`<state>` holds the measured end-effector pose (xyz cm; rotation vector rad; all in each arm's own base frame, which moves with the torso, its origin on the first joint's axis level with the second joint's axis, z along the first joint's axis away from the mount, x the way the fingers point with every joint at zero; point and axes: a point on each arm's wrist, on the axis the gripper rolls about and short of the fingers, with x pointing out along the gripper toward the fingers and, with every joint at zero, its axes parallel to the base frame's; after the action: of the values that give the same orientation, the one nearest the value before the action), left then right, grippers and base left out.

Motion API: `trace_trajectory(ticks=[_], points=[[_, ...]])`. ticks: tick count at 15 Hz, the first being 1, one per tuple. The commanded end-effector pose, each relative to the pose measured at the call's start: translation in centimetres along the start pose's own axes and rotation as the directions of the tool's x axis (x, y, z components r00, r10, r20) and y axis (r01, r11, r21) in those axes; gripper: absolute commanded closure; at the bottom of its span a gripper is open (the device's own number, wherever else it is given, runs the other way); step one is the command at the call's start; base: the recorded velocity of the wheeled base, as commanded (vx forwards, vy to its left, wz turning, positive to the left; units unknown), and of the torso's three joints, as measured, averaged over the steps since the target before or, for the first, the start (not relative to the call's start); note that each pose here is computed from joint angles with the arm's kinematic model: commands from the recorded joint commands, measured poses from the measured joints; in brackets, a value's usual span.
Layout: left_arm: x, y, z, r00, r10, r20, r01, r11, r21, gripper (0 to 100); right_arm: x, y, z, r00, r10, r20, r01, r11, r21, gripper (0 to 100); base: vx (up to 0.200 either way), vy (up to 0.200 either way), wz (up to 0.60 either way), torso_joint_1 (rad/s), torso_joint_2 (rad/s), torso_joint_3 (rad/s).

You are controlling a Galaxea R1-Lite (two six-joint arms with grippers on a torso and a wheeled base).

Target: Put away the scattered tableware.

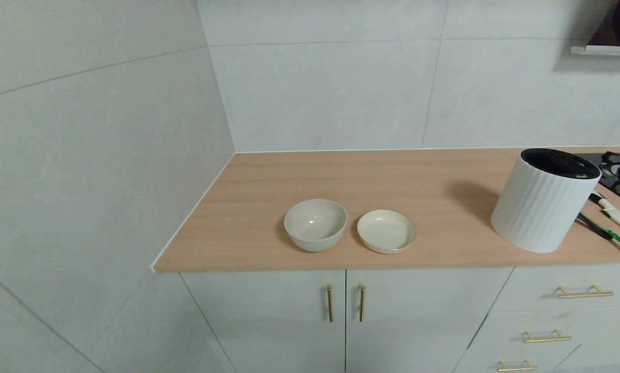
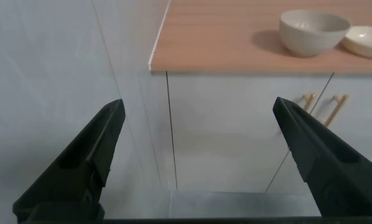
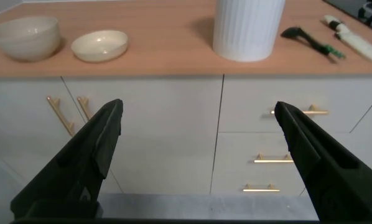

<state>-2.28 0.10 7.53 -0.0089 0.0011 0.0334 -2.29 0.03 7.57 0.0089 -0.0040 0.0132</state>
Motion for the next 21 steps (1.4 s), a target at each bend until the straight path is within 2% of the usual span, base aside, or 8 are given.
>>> trace_trajectory(ticks=[1, 21], points=[[0.01, 0.0, 0.0, 1.0, 0.0, -0.002, 0.0, 1.0, 0.0, 0, 0.01, 0.0, 0.01, 1.0, 0.001, -0.001, -0.001, 1.0, 0.0, 0, 0.0, 0.0, 0.0, -0.237, 0.53, 0.286], [0.01, 0.0, 0.0, 1.0, 0.0, -0.002, 0.0, 1.0, 0.0, 0, 0.01, 0.0, 0.01, 1.0, 0.001, -0.001, -0.001, 1.0, 0.0, 0, 0.0, 0.0, 0.0, -0.217, 0.51, 0.29]])
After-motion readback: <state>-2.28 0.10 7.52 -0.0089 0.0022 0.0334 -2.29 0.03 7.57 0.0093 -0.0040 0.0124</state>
